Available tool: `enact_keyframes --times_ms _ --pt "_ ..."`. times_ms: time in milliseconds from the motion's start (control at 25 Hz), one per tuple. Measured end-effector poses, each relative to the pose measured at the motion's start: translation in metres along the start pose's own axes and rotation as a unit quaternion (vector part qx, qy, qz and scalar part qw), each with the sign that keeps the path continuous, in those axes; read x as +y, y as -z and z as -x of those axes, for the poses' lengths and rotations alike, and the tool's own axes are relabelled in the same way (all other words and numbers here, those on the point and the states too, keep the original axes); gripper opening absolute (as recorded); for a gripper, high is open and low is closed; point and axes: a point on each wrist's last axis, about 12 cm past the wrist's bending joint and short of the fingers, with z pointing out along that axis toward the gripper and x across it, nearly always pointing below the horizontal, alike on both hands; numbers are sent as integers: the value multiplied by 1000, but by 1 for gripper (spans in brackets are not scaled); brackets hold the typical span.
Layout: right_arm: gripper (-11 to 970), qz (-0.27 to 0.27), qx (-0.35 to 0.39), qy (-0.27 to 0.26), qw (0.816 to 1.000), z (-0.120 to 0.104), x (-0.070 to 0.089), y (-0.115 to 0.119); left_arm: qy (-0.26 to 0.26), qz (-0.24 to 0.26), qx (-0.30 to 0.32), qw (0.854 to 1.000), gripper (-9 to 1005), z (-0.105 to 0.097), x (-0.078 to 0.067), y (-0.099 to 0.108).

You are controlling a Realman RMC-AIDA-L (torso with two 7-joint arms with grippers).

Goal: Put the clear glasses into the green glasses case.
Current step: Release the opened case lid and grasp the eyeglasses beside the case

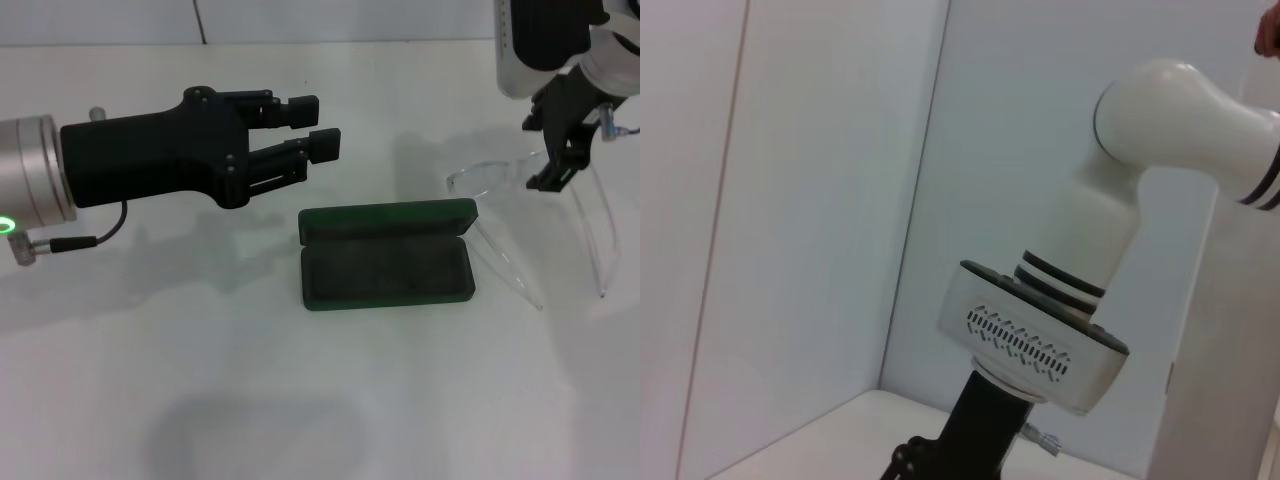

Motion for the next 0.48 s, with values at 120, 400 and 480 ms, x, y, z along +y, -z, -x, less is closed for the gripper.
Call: enact_keyframes --times_ms 120,400,480 --pt "746 -16 -7 -4 1000 -1 -2 -3 3 2 -5 1000 428 -3 1 2" --pt "743 -15 -14 -9 1000 -6 0 -17 3 0 -13 1000 427 -4 0 7" --pt "742 -14 -22 -9 1000 -6 2 -22 1 -9 -20 1000 427 -7 -1 7"
